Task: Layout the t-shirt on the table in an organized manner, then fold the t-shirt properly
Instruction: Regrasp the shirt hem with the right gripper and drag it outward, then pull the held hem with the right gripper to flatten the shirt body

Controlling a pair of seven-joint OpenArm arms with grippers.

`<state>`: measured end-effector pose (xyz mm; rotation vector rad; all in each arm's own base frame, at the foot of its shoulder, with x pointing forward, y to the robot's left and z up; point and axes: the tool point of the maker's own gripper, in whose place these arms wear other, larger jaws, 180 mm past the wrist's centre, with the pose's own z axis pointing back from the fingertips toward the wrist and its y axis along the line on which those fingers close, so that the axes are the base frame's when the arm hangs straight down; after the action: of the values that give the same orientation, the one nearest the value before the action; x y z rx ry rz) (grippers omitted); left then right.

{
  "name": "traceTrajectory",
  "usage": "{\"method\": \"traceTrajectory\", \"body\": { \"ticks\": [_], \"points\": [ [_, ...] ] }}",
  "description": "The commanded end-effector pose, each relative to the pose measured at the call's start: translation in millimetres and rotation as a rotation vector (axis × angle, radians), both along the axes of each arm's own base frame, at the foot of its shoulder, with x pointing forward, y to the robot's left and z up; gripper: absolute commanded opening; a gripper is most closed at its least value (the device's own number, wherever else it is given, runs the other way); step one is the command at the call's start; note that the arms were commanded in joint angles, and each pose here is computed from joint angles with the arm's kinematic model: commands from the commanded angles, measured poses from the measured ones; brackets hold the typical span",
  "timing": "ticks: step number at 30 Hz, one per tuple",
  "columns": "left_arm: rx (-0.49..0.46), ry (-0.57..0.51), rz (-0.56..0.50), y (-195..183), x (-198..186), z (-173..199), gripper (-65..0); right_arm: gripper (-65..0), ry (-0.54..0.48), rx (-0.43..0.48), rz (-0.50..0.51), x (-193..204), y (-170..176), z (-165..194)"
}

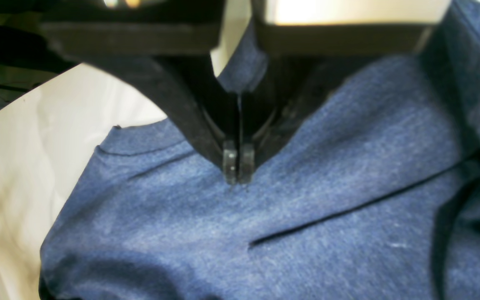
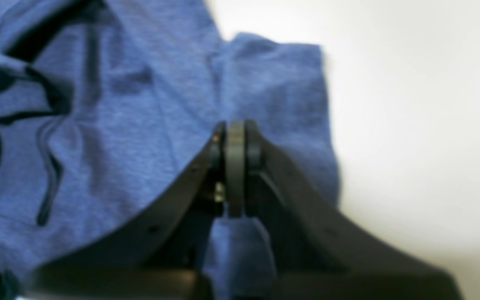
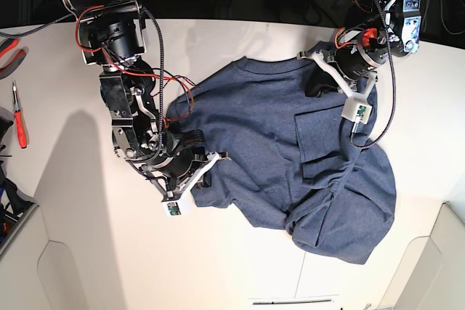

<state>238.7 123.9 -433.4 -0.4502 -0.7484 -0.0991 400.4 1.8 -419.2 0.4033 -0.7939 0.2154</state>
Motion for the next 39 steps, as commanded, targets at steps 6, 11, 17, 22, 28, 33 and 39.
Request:
{"method": "traceTrajectory", "body": {
  "ticks": [6, 11, 17, 22, 28, 33, 39],
  "points": [
    [-0.012, -0.039, 0.001, 0, 7, 10, -65.0, -65.0, -0.020, -0.088, -0.044, 7, -12, -3],
    [-0.012, -0.040, 0.001, 0, 7, 10, -65.0, -65.0, 0.056, -0.166, -0.065, -9, -30, -44],
    [-0.011, -0.037, 0.000, 0, 7, 9, -65.0, -65.0, 0.043, -0.306, -0.106, -16, -73, -73],
    [-0.006, -0.019, -0.007, 0, 4, 7, -65.0, -65.0, -0.020, -0.391, -0.148, 6, -110, -59],
    [-0.001, -0.003, -0.013, 0, 2, 5, -65.0, -65.0, -0.148, -0.423, -0.187, 44, -140, -22],
    [0.000, 0.001, -0.015, 0, 1, 4, -65.0, -65.0, -0.207, -0.432, -0.198, 67, -150, 3],
    [0.011, 0.009, -0.021, 1, 0, 2, -65.0, -65.0, -0.276, -0.464, -0.205, 89, -165, 32]
  ]
}}
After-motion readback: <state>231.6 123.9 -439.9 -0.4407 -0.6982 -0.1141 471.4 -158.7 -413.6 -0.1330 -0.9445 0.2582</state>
